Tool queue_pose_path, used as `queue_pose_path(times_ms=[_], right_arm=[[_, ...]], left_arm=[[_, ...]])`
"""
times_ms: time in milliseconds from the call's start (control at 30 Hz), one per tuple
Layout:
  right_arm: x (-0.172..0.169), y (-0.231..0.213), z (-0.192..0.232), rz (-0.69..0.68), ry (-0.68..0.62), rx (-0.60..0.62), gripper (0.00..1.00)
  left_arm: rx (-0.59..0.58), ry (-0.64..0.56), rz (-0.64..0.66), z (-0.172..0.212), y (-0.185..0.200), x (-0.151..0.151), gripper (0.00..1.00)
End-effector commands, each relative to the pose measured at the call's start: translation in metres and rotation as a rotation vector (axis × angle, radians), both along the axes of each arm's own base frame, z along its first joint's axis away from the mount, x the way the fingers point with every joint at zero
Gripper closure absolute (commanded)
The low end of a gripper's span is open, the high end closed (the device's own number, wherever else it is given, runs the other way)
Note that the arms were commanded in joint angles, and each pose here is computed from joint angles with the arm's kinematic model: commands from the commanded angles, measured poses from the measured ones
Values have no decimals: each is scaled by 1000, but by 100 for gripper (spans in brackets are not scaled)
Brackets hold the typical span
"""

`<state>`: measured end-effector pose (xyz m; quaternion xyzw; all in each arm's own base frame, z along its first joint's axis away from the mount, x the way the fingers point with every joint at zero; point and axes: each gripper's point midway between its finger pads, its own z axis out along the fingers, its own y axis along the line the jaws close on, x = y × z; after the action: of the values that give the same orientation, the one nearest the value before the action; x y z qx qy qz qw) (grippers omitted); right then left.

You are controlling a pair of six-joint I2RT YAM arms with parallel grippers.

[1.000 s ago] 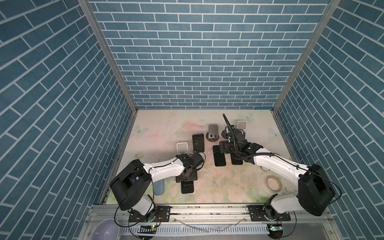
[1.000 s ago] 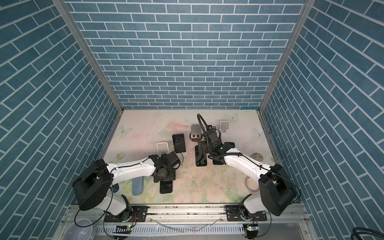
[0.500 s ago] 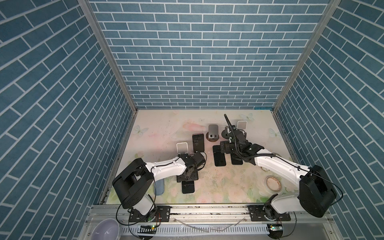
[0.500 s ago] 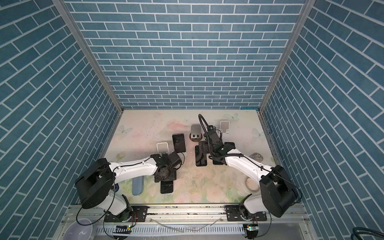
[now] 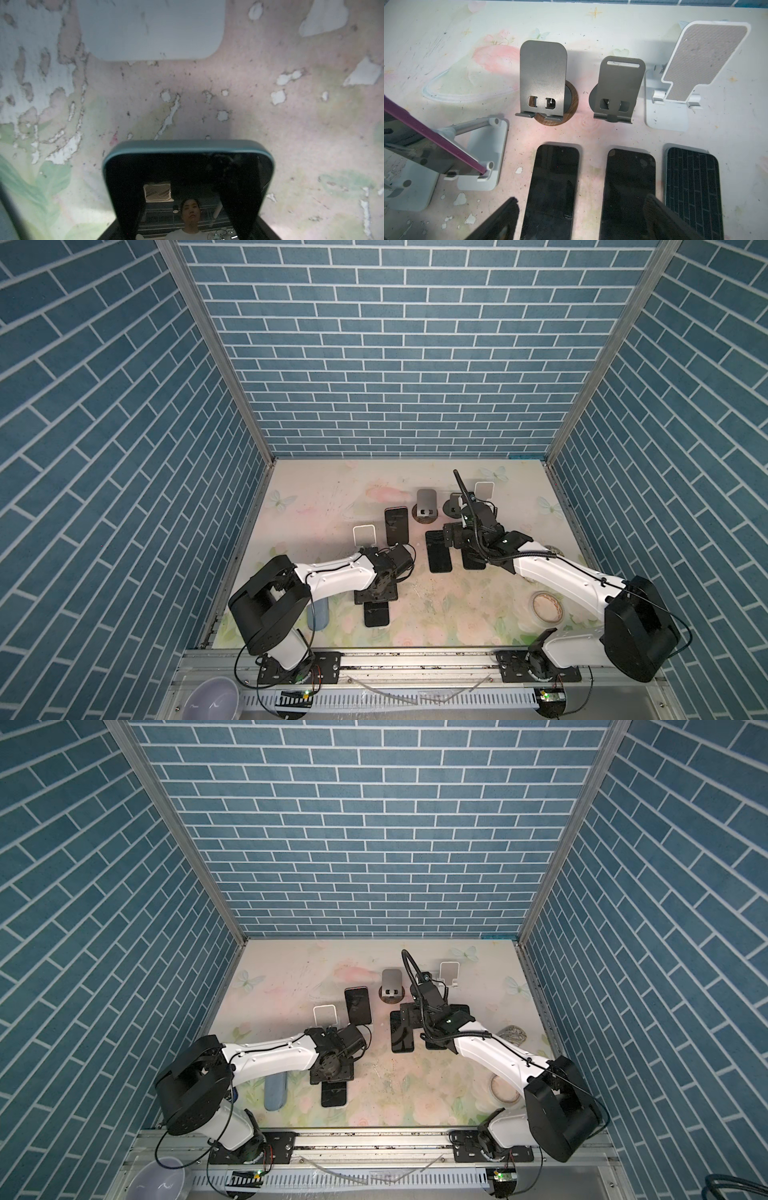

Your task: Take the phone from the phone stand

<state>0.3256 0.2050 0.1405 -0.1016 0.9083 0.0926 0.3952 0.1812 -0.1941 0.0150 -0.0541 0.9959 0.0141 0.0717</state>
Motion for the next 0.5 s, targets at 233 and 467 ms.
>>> queue_pose_path(times_ms=[233,467], right_arm=[[1,-7,3,-5,-28,9,5],[1,-8,7,-6,-35,16,5]], left_arm=[[100,61,-14,-12,13,-12,24],[77,54,-21,-13,11,-12,20]])
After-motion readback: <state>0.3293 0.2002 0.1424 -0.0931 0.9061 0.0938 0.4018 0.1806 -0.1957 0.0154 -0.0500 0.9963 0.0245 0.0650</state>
